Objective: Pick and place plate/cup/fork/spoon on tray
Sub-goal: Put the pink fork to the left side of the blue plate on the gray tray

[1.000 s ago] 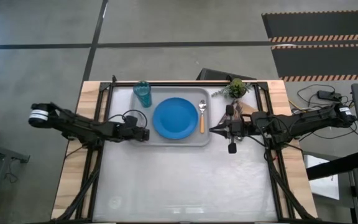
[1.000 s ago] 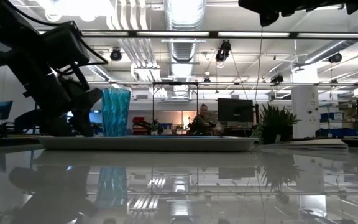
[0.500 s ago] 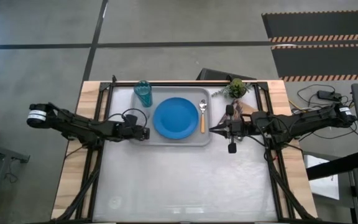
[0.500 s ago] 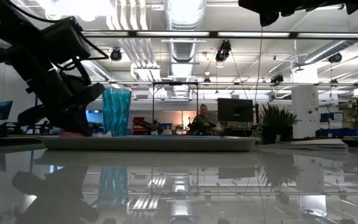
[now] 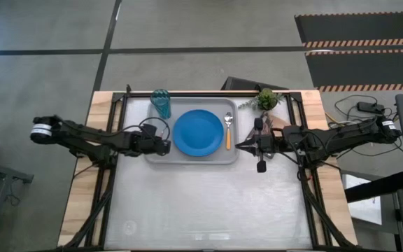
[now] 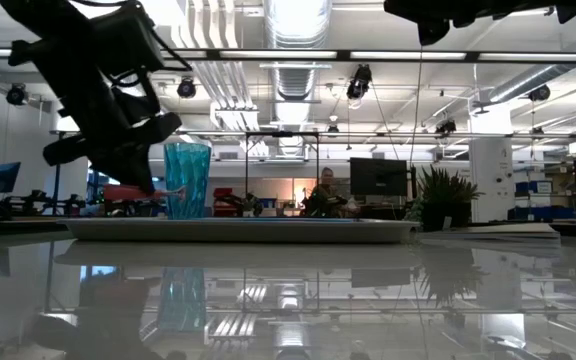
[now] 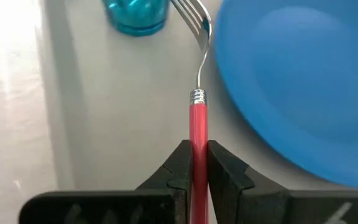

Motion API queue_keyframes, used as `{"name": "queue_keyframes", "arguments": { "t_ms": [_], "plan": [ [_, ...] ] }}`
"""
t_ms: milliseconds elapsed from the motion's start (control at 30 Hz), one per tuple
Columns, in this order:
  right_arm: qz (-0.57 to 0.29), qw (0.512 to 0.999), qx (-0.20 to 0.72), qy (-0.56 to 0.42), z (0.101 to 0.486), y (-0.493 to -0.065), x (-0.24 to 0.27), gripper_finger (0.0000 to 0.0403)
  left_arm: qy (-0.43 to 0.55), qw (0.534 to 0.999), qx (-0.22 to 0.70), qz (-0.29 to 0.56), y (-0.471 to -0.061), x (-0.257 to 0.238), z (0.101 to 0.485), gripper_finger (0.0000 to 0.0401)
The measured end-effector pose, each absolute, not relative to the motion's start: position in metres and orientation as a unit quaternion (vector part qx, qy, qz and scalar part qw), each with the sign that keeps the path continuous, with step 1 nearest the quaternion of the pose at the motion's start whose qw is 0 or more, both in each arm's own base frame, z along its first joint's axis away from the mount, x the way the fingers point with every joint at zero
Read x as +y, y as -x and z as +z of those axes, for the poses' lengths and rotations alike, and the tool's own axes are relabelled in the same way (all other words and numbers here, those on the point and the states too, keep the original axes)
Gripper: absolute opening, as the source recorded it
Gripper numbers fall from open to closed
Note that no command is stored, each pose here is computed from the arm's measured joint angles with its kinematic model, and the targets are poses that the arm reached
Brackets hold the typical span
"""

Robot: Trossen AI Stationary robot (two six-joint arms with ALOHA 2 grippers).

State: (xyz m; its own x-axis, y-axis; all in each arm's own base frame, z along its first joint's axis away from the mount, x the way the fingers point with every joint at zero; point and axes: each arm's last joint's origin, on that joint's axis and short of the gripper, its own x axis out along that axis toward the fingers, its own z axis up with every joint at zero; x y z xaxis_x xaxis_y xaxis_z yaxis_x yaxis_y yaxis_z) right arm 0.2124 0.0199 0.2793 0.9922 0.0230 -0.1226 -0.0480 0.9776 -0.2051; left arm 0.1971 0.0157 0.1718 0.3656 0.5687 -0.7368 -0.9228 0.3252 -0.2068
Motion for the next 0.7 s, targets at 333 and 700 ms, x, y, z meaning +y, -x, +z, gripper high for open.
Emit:
{"name": "queue_keyframes", "arguments": {
  "t_ms": [333,700],
  "plan": [
    [0.018,0.993,0.067,0.093,0.278,-0.212,0.020,0.0009,0.314,0.731,0.319,0.515,-0.198,0.015,0.165,0.0015],
    [0.018,0.993,0.067,0.093,0.278,-0.212,0.020,0.0009,0.294,0.699,0.400,0.515,-0.210,0.014,0.167,0.0015]
  ]
}}
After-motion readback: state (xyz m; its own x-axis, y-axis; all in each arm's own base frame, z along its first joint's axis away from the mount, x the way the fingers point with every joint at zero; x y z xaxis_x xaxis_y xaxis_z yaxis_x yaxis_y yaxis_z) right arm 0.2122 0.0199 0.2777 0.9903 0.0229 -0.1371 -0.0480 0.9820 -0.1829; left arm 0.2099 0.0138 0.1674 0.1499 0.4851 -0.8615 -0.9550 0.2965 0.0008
